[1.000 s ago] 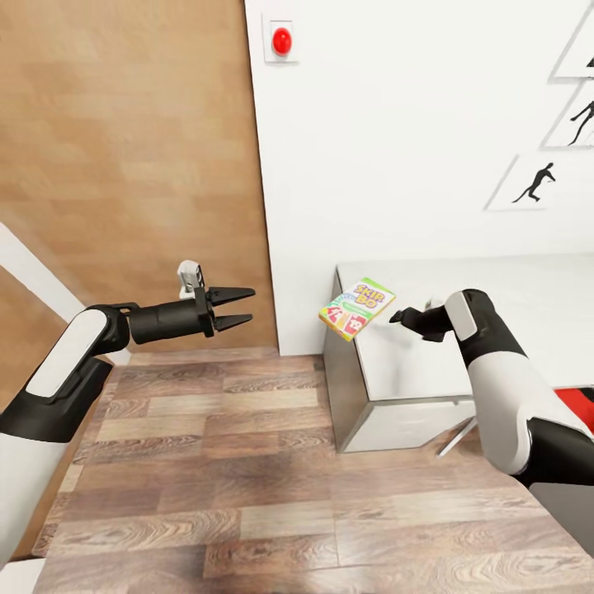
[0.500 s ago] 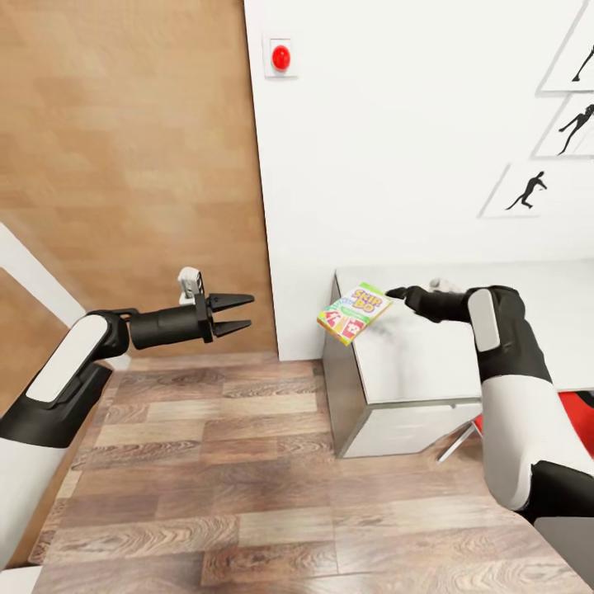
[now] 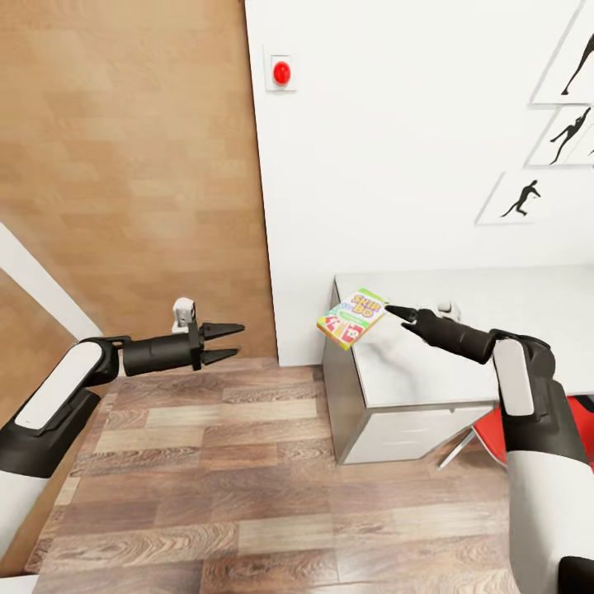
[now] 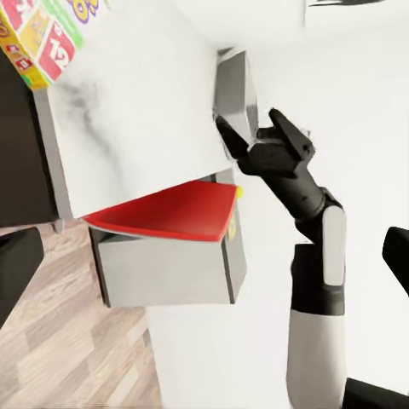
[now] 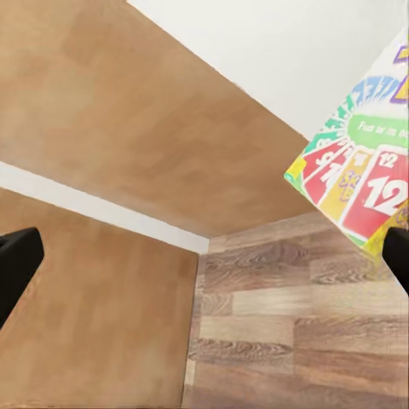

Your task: Put all the toys in the child's room - the three board games (two on the bed and one on the table), the two jigsaw puzzles on the table, and the tennis ball on the table - inside the toy box on the table in the child's room.

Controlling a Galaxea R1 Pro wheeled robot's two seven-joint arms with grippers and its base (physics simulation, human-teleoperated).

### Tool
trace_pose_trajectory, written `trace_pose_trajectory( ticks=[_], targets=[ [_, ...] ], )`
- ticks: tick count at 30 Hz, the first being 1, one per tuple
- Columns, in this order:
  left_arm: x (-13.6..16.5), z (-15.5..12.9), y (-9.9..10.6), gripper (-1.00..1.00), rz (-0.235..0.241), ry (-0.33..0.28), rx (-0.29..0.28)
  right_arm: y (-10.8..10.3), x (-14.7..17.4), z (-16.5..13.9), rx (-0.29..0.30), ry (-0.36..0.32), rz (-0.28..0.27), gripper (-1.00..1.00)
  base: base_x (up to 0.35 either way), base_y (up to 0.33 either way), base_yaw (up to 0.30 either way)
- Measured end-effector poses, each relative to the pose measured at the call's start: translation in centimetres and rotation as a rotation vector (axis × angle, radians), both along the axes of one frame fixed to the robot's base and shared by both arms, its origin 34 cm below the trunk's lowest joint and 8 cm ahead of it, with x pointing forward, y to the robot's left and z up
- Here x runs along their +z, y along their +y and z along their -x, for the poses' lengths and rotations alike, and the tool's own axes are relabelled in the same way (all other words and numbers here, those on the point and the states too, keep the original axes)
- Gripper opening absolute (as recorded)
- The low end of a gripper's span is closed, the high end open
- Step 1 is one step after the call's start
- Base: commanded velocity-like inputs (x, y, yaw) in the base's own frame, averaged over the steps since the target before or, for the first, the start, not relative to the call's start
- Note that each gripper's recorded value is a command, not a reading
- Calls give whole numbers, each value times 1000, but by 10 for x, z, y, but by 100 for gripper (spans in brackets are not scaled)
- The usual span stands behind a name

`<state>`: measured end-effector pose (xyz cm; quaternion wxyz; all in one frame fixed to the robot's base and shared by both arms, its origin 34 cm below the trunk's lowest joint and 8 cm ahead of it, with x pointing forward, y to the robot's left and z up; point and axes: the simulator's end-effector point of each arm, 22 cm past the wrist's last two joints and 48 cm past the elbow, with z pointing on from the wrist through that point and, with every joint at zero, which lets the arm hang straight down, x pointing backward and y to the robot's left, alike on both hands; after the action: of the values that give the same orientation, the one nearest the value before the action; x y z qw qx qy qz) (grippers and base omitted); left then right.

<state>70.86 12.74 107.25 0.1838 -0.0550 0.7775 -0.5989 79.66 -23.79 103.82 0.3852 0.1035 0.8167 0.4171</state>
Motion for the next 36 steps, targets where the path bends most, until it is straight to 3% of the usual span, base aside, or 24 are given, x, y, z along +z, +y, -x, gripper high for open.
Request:
trace_pose_trajectory(
  ticks=[8,14,22,30,36],
  targets=[
    [-54,25,35,100,-61,125,45,23,12,85,109,-58,-215,100,0,0,0],
    [-91,50,52,100,-84,221,71,36,10,126,150,-52,-323,100,0,0,0],
    [-111,72,59,100,-93,278,83,39,22,137,145,-132,-357,100,0,0,0],
    [-105,67,77,100,-91,268,128,41,39,154,168,-214,-410,100,0,0,0],
    [-101,68,80,100,-88,263,134,42,46,162,185,-240,-428,100,0,0,0]
  ],
)
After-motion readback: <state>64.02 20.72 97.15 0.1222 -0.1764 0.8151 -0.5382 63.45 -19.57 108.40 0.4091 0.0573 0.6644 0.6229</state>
